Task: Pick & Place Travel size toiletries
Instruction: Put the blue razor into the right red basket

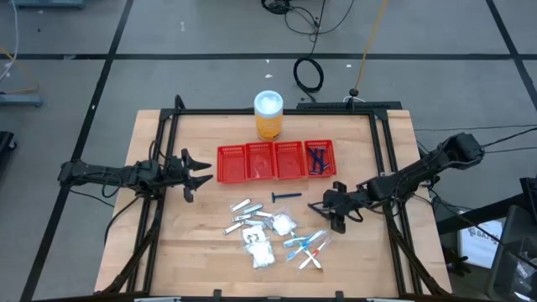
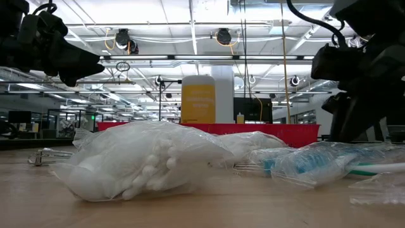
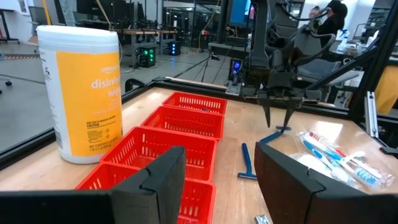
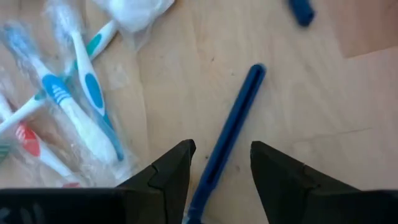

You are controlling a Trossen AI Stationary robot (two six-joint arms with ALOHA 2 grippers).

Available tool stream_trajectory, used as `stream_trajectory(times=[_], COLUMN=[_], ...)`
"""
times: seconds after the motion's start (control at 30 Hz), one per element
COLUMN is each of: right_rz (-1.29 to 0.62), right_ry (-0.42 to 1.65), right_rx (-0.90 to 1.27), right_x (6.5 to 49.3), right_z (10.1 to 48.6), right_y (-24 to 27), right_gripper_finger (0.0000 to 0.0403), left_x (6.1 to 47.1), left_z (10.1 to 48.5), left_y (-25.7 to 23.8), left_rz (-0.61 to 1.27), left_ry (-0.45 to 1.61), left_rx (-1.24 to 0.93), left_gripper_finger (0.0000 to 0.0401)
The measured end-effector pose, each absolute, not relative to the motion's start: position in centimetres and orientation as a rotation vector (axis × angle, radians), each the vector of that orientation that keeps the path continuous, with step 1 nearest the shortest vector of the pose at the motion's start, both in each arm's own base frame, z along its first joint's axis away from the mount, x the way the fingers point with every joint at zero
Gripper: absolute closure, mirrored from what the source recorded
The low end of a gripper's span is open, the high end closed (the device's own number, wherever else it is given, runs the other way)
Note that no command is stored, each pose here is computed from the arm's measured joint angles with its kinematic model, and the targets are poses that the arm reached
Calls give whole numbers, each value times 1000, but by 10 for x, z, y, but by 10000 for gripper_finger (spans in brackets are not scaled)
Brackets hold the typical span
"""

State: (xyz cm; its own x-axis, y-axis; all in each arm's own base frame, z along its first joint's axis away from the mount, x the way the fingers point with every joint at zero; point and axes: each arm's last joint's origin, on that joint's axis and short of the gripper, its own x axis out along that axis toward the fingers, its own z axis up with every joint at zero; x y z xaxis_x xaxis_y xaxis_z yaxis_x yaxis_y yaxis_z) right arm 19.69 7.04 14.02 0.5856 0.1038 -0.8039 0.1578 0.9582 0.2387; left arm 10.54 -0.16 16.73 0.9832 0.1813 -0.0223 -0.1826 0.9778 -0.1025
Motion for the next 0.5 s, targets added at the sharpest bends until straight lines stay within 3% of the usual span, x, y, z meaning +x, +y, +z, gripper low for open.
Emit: stream_trajectory(times=[0.5], right_rz=[-137], right_ry=[1069], right_rx=[110], right_x=[199], right_z=[99], right_y=[83], right_gripper_finger=[278], left_x=[105], left_z=[167], left_y=[-2], left_rz=[183], left_ry=[13], left_rx=[-104], left_gripper_finger=[215])
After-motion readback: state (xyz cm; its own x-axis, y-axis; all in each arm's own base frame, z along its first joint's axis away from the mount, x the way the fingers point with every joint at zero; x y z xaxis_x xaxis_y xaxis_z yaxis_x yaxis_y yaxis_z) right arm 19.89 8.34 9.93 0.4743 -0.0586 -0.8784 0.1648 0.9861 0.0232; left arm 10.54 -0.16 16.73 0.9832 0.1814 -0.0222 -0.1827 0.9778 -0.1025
